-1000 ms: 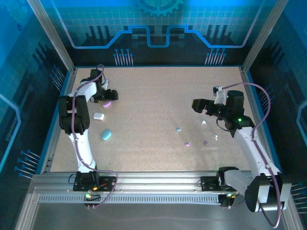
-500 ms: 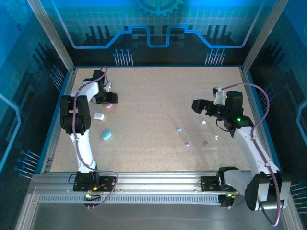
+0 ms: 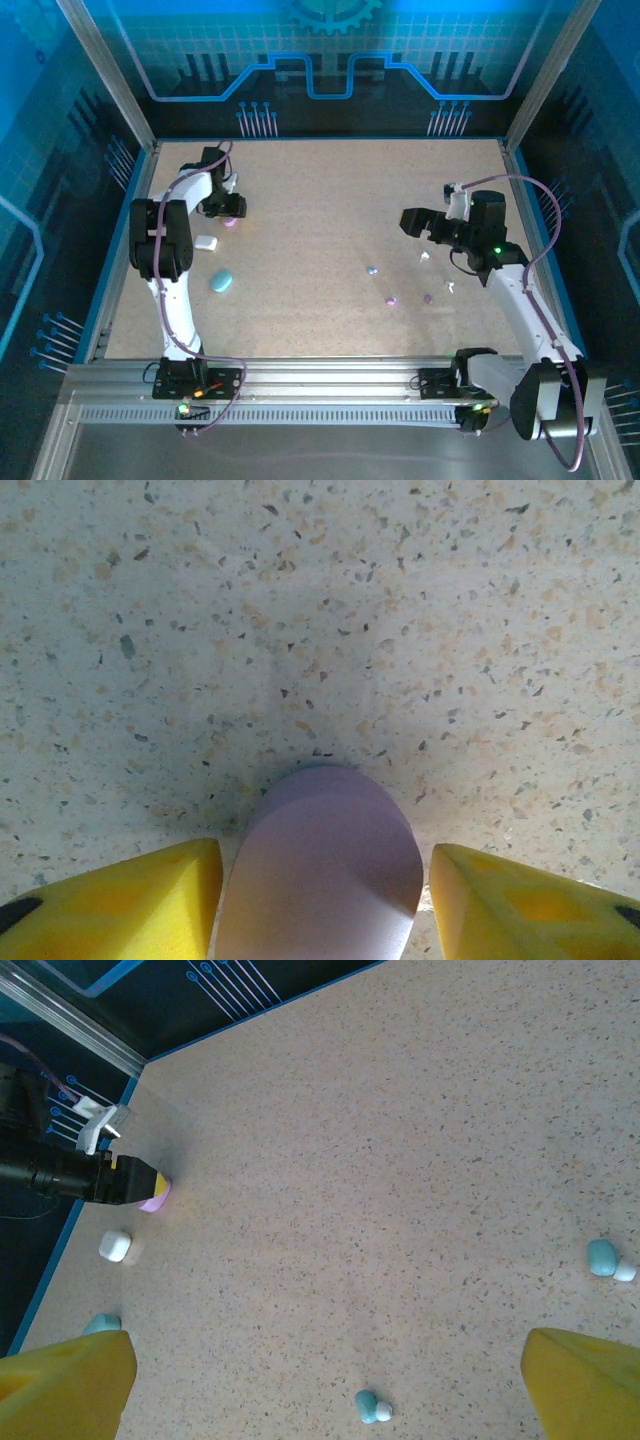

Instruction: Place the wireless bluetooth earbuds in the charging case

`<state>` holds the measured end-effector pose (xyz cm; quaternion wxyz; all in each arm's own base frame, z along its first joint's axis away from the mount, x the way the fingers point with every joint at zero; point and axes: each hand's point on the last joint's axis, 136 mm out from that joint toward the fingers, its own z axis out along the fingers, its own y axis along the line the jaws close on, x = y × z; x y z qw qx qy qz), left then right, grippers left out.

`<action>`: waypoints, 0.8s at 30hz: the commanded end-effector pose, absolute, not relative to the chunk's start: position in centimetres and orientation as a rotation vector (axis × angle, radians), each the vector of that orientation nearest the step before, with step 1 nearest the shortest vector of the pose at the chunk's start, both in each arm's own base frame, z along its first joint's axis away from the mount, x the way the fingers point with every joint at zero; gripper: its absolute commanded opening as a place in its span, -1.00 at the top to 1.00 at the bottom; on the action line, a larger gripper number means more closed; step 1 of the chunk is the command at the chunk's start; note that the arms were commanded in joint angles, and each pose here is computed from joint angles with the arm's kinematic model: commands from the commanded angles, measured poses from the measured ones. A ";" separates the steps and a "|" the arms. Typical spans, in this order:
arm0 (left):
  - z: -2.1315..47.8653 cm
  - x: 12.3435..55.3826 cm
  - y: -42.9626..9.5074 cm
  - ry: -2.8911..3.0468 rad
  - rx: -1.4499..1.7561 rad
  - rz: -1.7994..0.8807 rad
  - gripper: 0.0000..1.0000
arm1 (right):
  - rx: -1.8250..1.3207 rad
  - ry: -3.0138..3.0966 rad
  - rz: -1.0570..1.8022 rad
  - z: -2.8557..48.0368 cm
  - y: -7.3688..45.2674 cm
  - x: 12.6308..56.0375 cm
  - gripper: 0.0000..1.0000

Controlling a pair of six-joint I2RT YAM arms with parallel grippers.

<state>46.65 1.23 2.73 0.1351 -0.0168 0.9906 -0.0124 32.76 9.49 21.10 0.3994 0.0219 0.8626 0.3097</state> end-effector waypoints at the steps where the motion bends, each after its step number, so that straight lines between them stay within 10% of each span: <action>1: 1.9 45.5 1.2 2.915 -0.005 -0.004 -0.17 | 0.088 2.191 0.770 20.9 9.0 32.4 -1.00; 24: 2.2 44.1 -3.1 2.915 0.109 -0.114 0.22 | 0.119 2.211 0.757 20.6 8.7 32.5 -0.99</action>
